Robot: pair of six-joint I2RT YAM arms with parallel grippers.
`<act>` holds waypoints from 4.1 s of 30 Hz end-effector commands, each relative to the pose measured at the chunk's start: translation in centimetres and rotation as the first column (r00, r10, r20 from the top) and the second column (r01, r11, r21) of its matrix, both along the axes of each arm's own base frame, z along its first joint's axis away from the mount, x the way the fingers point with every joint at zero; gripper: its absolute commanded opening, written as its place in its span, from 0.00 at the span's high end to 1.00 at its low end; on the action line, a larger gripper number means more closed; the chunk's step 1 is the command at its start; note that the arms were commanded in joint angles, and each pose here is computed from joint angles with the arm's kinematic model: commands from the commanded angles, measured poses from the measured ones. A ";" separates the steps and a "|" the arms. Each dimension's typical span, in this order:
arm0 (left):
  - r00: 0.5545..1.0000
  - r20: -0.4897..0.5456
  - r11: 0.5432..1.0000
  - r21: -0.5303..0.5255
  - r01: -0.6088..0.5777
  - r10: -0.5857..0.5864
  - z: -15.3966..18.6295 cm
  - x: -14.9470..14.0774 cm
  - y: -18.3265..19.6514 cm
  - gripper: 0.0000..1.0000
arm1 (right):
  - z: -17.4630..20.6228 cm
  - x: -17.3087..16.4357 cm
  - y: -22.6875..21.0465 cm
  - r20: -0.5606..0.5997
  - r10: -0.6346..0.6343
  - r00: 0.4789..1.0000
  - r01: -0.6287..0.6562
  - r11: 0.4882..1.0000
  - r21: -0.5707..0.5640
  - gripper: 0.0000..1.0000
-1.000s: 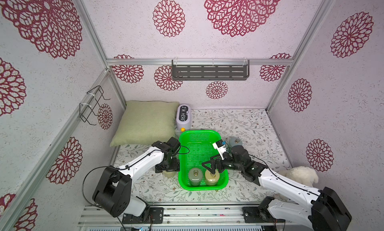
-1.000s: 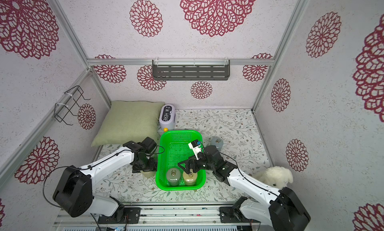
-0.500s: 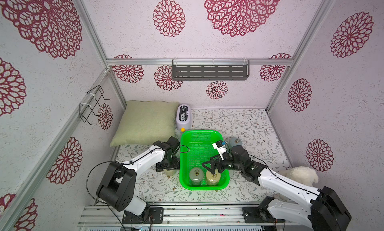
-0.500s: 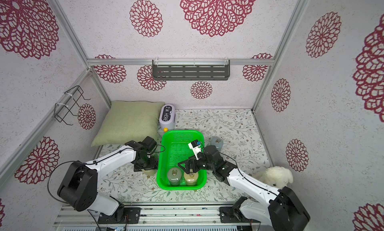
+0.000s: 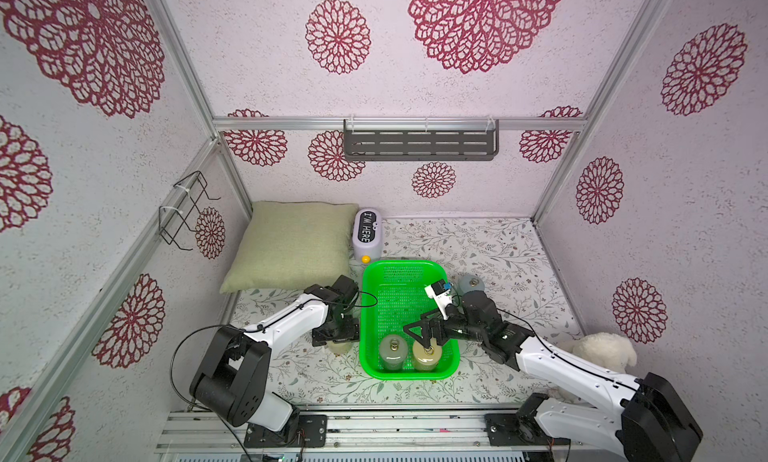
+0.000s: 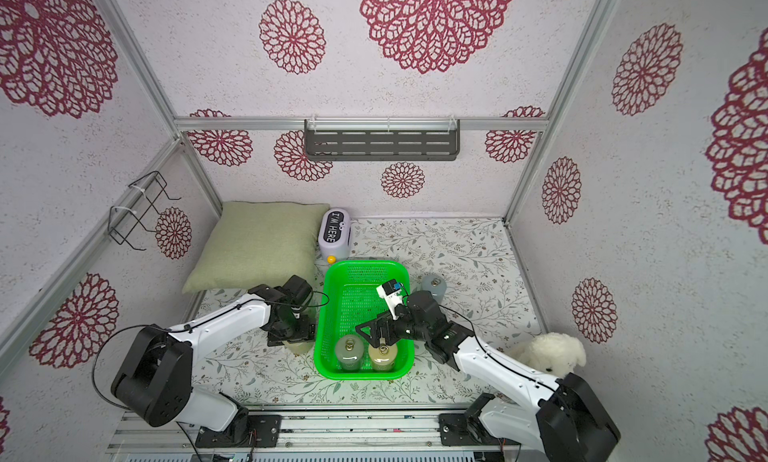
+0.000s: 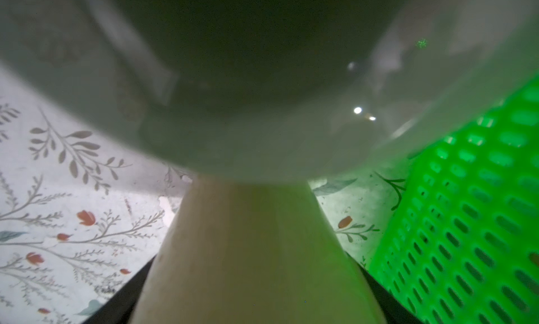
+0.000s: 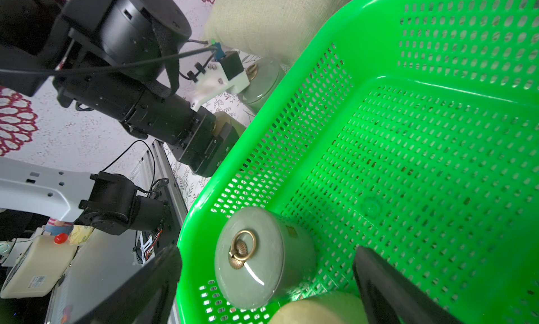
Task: Take the tea canister out of the basket
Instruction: Place the tea canister at the center of the board, then pick up the tea canister from the basket.
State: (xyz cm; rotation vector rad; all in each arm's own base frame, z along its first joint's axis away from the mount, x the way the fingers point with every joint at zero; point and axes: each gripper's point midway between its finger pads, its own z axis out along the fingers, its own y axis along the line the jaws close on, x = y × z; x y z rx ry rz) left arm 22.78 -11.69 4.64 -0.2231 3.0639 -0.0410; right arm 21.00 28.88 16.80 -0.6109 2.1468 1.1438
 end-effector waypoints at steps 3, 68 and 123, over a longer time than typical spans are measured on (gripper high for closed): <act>0.995 0.044 0.996 -0.016 -0.087 0.088 1.3 0.3 0.7 0.16 | 1.7 0.5 0.5 0.043 -0.004 0.999 0.002 0.999 0.034 0.01; 0.865 0.498 0.884 -0.374 0.282 -0.065 14.0 -1.3 -4.9 0.03 | -3.7 -4.3 -5.2 -0.112 -0.165 0.980 0.067 0.802 -0.594 0.01; 0.859 0.508 0.899 -0.345 0.269 -0.062 14.3 -2.0 -4.7 0.03 | -2.2 -2.6 -5.6 0.006 -0.220 0.976 0.159 0.688 -0.708 0.37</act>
